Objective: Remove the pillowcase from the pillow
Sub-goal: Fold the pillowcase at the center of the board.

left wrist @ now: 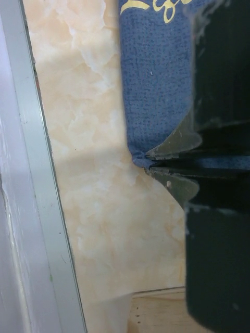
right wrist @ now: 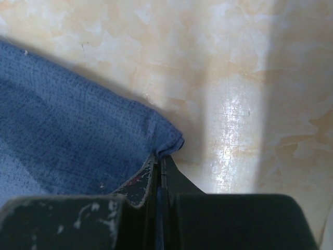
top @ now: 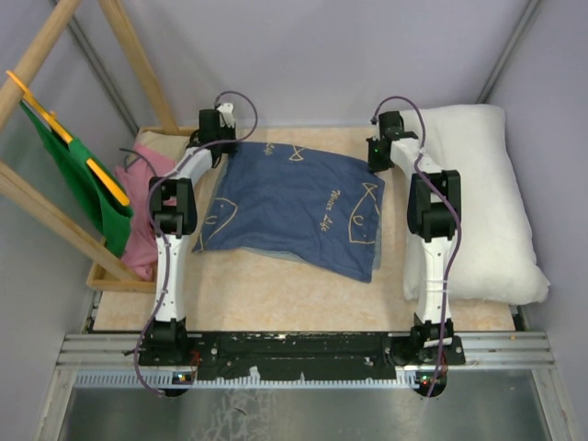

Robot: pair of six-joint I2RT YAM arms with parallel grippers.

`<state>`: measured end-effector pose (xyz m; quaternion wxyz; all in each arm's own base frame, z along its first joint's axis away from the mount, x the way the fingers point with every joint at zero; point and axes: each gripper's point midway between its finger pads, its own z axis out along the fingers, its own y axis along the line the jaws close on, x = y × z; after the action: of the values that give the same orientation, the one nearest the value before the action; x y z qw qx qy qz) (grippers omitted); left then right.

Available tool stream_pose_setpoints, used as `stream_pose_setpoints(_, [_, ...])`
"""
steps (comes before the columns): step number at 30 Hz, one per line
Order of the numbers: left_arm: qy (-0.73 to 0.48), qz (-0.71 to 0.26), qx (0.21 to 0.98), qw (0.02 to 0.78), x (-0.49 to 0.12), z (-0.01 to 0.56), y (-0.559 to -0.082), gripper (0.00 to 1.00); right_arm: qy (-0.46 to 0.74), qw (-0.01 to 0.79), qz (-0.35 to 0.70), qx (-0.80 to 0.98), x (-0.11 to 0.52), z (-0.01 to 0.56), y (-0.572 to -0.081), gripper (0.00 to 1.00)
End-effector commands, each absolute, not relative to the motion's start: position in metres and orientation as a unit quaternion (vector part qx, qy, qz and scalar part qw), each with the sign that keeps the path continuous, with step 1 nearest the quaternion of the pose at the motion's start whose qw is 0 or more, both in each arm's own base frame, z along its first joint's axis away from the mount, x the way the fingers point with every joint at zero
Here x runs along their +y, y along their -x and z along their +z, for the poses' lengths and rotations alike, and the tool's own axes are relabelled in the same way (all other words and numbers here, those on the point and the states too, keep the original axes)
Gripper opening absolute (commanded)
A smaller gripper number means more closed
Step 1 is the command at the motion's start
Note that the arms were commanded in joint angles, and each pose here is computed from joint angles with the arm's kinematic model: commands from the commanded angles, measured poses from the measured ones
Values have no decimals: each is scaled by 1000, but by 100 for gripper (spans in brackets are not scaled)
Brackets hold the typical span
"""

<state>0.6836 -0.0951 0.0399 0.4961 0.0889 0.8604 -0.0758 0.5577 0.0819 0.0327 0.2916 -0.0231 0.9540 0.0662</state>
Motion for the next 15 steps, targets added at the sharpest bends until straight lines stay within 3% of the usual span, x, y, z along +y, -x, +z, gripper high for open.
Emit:
stream_pose_setpoints(1, [-88, -49, 880, 464, -88, 20, -676, 5, 25, 327, 75, 942, 88, 79, -563, 0])
stream_pose_setpoints(2, [-87, -49, 879, 467, -87, 24, -677, 0, 26, 332, 76, 940, 88, 81, -564, 0])
stream_pose_setpoints(8, [-78, -48, 853, 514, -85, 77, -689, 0, -5, 380, 137, 915, 82, 120, -585, 0])
stream_pose_setpoints(15, [-59, -59, 793, 604, -82, 166, -701, 0, -30, 441, 128, 888, 56, 173, -612, 0])
